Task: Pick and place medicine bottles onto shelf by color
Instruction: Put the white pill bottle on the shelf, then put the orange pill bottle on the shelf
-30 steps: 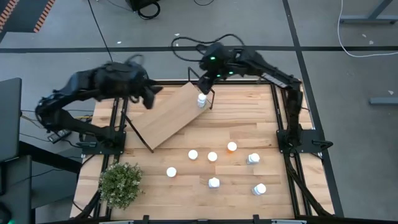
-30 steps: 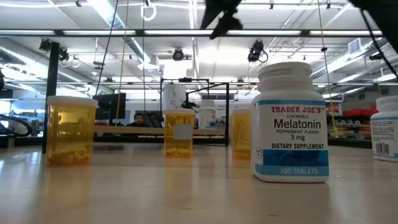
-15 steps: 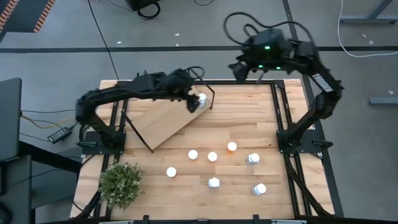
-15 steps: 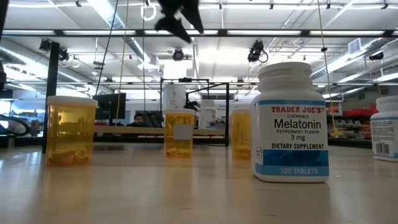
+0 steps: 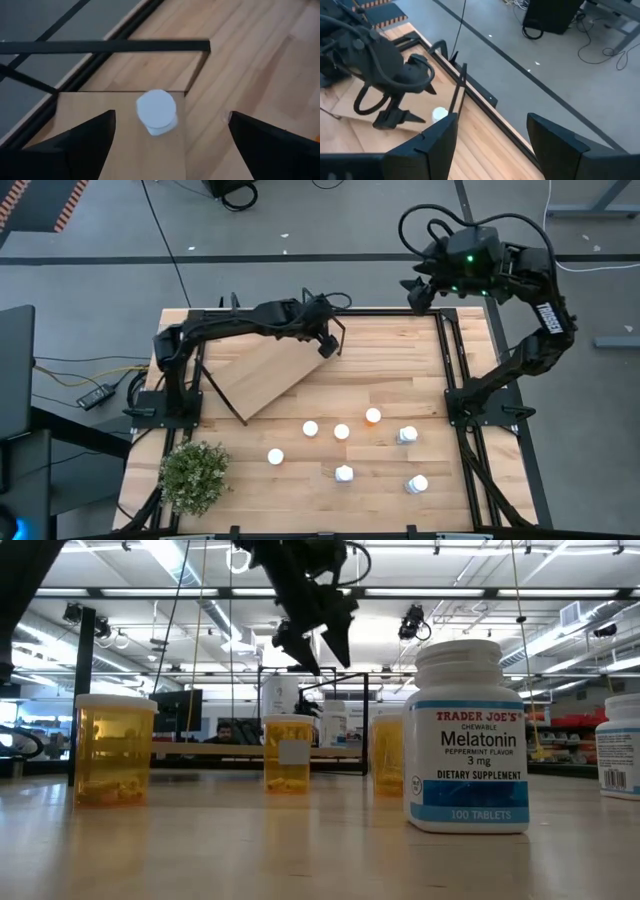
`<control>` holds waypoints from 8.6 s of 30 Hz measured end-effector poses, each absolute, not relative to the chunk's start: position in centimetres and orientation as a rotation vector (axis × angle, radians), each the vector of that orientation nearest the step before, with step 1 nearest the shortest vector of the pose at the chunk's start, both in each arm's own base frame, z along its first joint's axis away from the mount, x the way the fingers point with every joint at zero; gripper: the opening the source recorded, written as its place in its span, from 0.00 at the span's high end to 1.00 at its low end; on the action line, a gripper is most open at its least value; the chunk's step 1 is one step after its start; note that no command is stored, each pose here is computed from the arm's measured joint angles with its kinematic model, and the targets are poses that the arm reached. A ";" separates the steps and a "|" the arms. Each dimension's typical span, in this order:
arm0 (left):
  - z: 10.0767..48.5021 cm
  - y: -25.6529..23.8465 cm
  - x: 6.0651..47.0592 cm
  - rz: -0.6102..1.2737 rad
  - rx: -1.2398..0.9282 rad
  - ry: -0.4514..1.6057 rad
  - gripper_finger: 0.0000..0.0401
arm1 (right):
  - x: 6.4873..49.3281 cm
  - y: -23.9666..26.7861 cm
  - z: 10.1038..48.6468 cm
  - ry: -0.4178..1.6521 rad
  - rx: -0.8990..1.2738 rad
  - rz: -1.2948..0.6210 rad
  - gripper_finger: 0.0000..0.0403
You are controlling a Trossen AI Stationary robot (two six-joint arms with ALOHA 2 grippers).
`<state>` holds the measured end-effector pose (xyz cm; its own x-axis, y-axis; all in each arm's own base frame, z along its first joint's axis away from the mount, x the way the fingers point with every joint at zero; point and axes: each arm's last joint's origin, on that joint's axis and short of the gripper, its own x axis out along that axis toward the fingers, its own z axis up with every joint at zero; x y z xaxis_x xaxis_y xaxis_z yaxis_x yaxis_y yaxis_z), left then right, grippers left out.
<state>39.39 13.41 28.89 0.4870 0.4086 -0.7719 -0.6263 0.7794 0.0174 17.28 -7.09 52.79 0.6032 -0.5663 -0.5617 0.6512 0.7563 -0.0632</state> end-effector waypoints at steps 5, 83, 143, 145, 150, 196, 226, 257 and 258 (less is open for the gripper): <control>26.9 13.8 40.5 0.642 -0.284 0.876 0.02 | 17.1 -7.0 52.7 0.609 0.150 -0.708 0.39; 21.9 14.6 39.8 0.773 -0.330 1.164 0.45 | 16.8 -6.9 52.3 0.649 0.186 -0.727 0.39; 25.2 17.7 38.4 0.546 -0.207 0.964 0.13 | 13.9 -6.4 53.2 0.635 0.053 -0.851 0.39; 24.7 17.8 38.3 0.558 -0.224 0.959 0.13 | 13.9 -6.4 53.2 0.633 0.056 -0.852 0.39; 24.4 17.7 39.1 0.561 -0.230 0.853 0.13 | 13.9 -6.4 53.2 0.630 0.062 -0.855 0.39; 21.1 15.2 39.1 0.562 -0.273 1.094 0.49 | 14.0 -6.4 53.2 0.626 0.074 -0.858 0.39; 21.1 14.7 38.0 0.628 -0.287 1.187 0.38 | 14.0 -6.4 53.1 0.626 0.074 -0.858 0.39; 28.3 -4.2 37.0 -0.129 -0.016 1.109 0.31 | 14.0 -6.0 52.9 0.668 0.094 -0.706 0.39; 28.0 -4.7 37.2 -0.126 -0.006 1.103 0.28 | 13.9 -5.9 52.9 0.667 0.094 -0.700 0.39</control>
<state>37.23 -4.73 28.03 0.4443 -0.1048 -0.8897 0.0985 0.9928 -0.0678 13.89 -5.93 52.92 0.5683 -0.5662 -0.5970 0.6240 0.7696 -0.1359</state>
